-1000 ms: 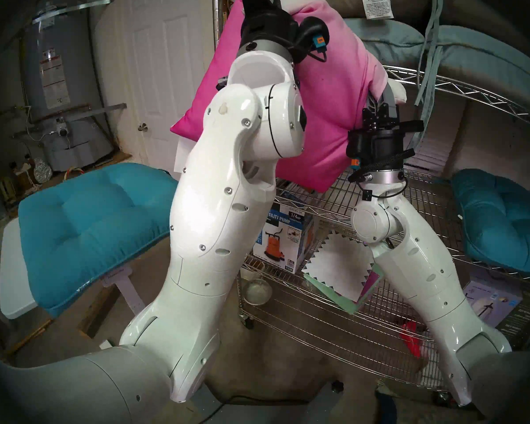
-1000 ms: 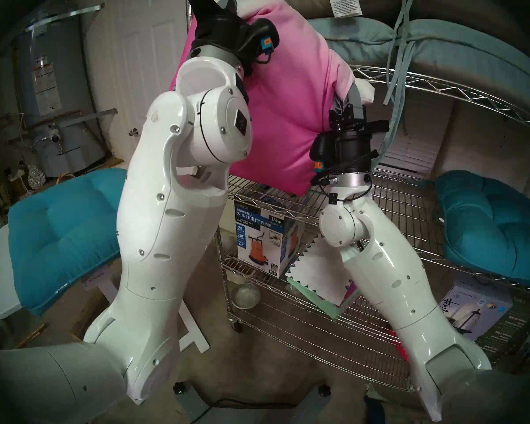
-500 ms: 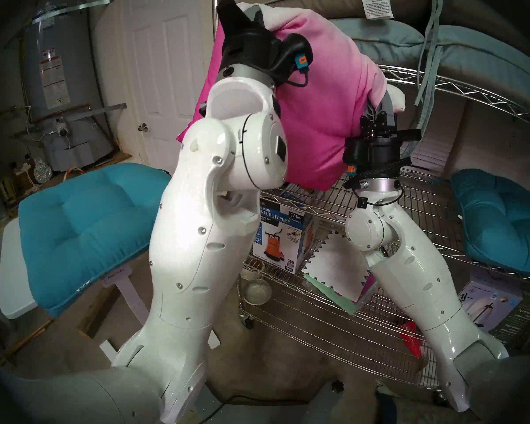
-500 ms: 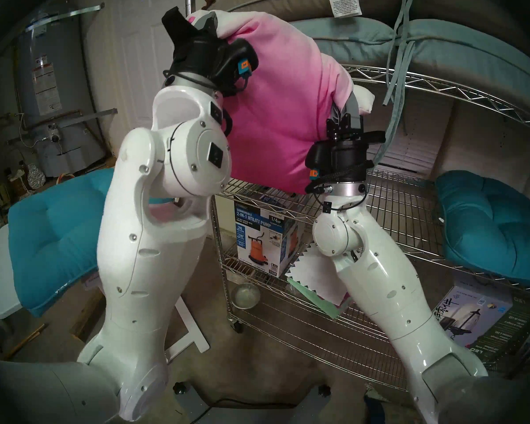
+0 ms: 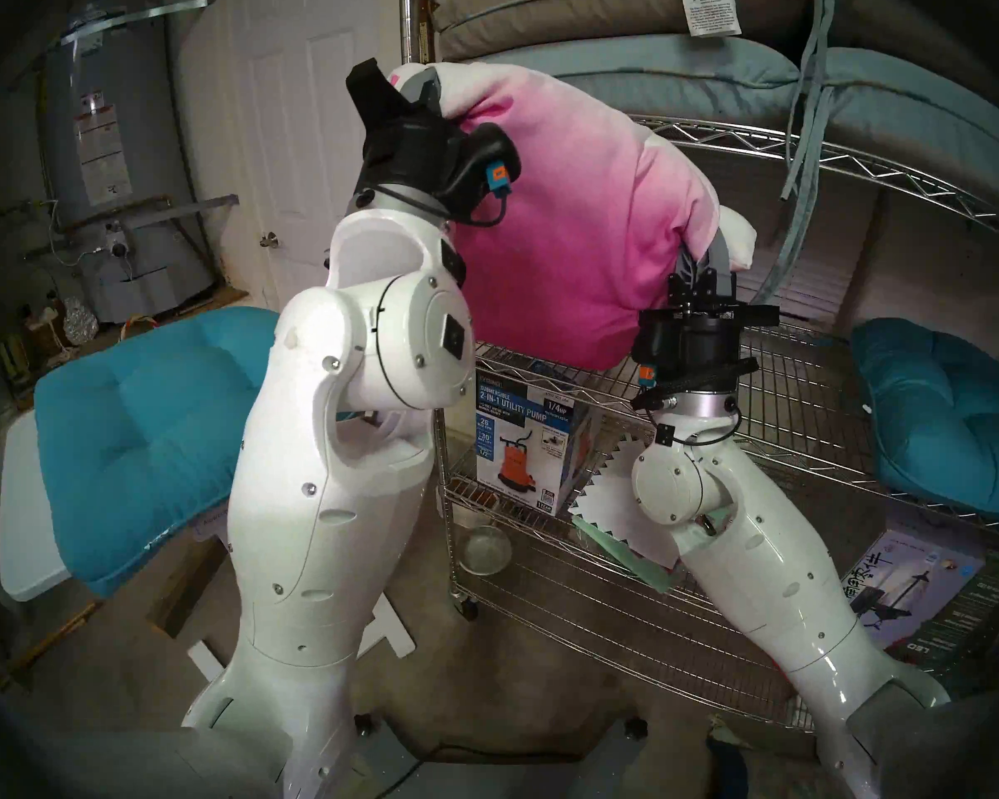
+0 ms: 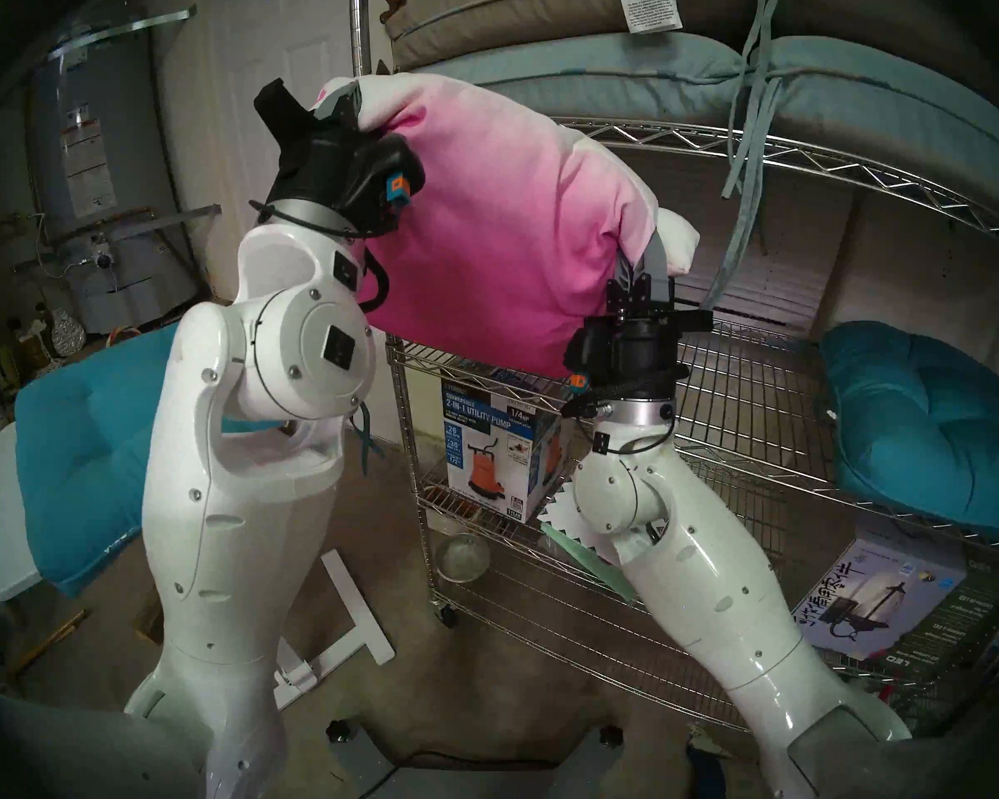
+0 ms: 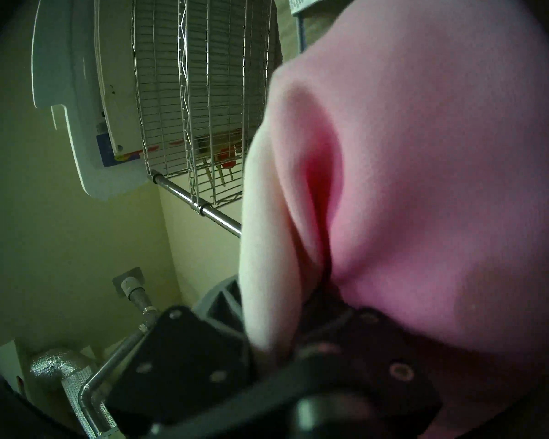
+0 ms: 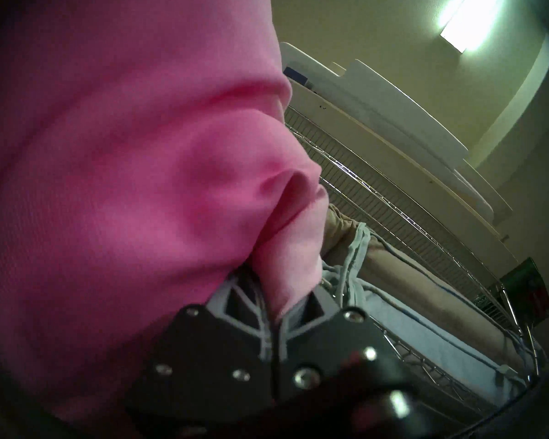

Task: Put cushion on the shelf

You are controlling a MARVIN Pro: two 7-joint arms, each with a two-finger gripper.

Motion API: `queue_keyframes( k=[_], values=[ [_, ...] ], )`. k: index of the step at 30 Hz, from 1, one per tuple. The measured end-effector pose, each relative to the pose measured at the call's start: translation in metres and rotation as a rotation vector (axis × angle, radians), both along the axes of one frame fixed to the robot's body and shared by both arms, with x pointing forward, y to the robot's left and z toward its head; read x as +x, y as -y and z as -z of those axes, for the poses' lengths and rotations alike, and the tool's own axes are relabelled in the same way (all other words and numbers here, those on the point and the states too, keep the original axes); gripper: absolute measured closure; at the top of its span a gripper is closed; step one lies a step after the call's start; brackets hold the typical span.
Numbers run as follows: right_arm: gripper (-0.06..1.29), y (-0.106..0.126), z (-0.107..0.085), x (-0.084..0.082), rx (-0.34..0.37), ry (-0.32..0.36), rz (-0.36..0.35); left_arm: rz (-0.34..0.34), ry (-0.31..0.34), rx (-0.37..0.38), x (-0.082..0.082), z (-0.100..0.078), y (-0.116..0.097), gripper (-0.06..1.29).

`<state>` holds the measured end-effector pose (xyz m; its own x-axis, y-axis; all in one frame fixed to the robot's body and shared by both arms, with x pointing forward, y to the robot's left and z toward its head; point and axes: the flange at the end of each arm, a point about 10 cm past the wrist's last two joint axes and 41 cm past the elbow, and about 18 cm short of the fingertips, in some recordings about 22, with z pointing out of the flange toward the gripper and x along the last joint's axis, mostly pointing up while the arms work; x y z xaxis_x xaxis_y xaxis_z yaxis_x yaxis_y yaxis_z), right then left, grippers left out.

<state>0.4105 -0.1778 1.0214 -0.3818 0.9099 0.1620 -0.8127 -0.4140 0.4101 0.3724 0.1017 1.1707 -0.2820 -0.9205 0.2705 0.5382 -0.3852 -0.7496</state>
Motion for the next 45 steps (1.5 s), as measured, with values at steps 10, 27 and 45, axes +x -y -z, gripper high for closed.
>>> queue_keyframes(
  k=[10,27,45],
  values=[
    [1.23,0.009,0.001,-0.002,0.002,0.002,0.023,0.004,-0.007,-0.001,0.001,0.007,-0.008,1.08],
    [1.23,0.016,0.024,0.015,0.014,-0.049,0.036,0.106,-0.067,-0.031,-0.009,0.024,0.035,1.08],
    [1.23,0.068,0.037,0.088,-0.012,-0.208,0.105,0.175,-0.090,-0.020,-0.018,0.030,0.062,1.08]
  ],
)
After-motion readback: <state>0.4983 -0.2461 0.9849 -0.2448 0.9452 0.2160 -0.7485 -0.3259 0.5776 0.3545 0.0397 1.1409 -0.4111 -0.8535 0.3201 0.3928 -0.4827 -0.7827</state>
